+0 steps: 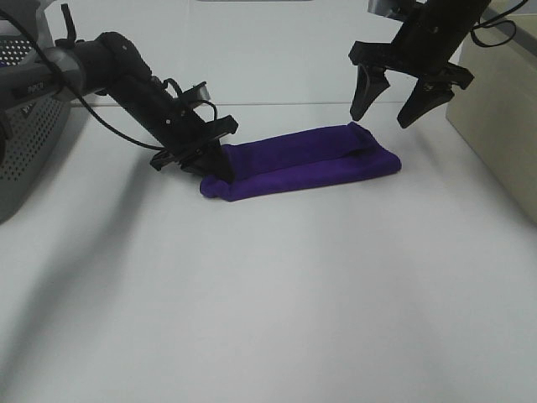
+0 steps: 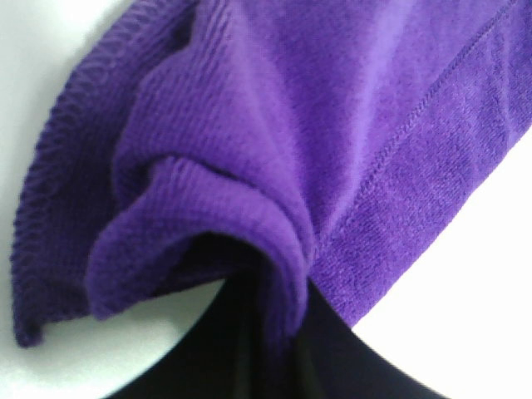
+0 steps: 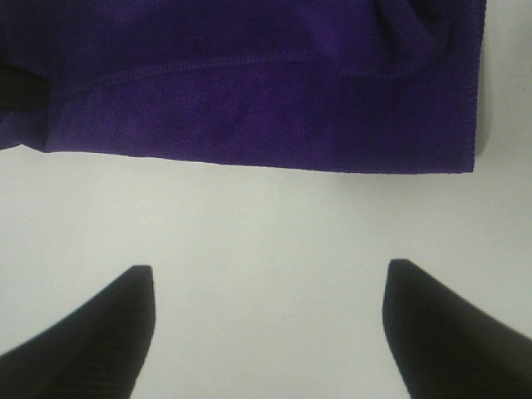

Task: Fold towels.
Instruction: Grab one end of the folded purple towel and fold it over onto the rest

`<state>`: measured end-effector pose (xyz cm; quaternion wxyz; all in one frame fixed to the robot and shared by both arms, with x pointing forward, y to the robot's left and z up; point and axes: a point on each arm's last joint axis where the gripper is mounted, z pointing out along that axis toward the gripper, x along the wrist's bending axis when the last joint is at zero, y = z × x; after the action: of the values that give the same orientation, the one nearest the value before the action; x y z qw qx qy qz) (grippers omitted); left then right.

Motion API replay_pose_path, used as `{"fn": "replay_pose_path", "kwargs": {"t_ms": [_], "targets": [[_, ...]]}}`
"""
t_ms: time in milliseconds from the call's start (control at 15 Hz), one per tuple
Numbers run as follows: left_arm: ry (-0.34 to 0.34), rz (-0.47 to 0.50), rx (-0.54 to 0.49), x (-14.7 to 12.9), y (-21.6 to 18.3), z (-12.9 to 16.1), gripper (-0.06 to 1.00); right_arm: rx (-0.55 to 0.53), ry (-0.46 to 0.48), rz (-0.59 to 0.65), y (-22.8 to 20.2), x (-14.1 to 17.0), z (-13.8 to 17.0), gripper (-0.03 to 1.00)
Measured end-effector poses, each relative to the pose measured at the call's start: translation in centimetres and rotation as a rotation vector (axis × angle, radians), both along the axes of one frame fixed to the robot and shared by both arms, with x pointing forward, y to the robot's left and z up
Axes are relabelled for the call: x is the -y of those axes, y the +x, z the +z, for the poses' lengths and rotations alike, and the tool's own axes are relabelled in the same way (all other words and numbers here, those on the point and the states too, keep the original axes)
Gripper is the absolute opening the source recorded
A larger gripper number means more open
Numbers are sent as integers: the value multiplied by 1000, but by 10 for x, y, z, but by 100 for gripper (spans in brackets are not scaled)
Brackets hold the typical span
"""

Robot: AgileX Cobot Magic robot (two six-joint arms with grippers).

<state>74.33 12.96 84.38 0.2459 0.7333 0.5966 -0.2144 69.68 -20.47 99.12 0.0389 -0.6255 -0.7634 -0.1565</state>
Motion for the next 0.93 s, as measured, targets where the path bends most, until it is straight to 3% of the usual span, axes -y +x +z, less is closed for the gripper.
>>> {"fn": "replay_pose_path", "kwargs": {"t_ms": [133, 200, 267, 400, 600, 933], "targets": [[28, -32, 37, -2, 1, 6, 4, -1, 0, -2, 0, 0, 0, 75], [73, -49, 58, -7, 1, 13, 4, -3, 1, -9, 0, 0, 0, 75], [201, -56, 117, -35, 7, 28, 4, -1, 3, -17, -1, 0, 2, 75], [257, -36, 171, -56, 12, 53, 4, 17, 7, -21, -3, 0, 12, 75], [236, -49, 243, -46, 8, 89, 4, 64, 15, -22, -8, 1, 34, 75], [168, -179, 240, 24, -12, 82, 4, 116, 25, -24, -16, 2, 58, 75]]}}
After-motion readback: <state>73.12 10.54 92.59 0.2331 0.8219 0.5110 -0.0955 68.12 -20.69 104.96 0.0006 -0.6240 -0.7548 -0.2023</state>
